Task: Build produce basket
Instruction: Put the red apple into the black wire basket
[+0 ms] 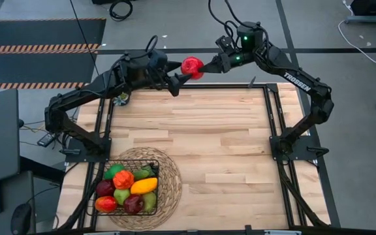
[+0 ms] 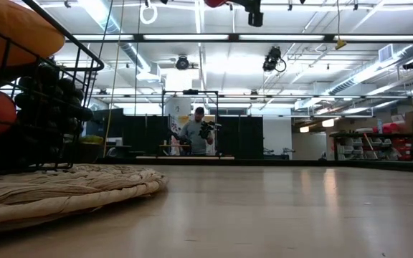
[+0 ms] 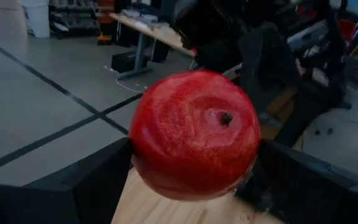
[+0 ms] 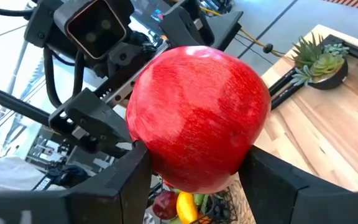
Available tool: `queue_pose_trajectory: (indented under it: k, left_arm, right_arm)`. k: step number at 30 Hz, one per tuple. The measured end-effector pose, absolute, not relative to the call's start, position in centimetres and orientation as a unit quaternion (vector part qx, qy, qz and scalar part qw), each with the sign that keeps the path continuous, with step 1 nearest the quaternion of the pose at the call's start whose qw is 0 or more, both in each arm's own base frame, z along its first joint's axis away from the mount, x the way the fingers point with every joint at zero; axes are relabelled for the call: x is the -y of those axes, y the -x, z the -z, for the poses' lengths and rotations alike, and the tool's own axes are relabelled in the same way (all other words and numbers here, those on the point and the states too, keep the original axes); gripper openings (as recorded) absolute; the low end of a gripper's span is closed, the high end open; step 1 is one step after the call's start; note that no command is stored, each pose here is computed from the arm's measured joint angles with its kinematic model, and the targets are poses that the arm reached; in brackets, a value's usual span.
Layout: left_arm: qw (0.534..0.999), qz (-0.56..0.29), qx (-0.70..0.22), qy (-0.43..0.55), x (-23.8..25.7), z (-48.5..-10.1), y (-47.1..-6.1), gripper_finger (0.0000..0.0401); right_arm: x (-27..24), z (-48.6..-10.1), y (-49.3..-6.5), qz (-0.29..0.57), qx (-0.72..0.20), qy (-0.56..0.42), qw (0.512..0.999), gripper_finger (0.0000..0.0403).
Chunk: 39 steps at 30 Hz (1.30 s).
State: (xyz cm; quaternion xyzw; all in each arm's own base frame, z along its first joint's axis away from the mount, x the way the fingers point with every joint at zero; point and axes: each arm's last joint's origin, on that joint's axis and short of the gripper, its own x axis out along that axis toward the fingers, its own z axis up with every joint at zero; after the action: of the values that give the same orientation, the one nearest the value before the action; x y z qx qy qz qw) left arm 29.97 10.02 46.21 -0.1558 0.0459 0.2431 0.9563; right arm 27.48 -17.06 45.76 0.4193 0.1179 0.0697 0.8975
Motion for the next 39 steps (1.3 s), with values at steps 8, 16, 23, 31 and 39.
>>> queue_pose_trajectory:
  k: [8, 16, 23, 31, 39]
  left_arm:
    - [0.955, -0.231, -0.047, 0.181, -10.2, -45.4, -31.3, 0.0357]
    - [0.949, -0.232, -0.03, 0.21, -10.4, -45.2, -32.0, 0.0357]
    - [0.947, -0.239, -0.027, 0.212, -10.4, -45.2, -32.0, 0.0333]
    - [0.946, -0.241, -0.028, 0.216, -10.4, -45.1, -32.1, 0.0276]
    - [0.947, -0.238, -0.033, 0.215, -10.2, -45.4, -31.4, 0.0275]
  right_arm:
    - [16.6, -45.7, -27.7, -0.075, -0.124, -0.421, 0.895, 0.0222]
    - [16.4, -45.7, -27.8, -0.076, -0.124, -0.425, 0.894, 0.0222]
    - [16.5, -45.8, -27.8, -0.063, -0.118, -0.426, 0.895, 0.0232]
    - [16.8, -45.7, -27.7, -0.055, -0.116, -0.431, 0.893, 0.0248]
    - [18.0, -45.4, -27.0, -0.069, -0.128, -0.445, 0.883, 0.0249]
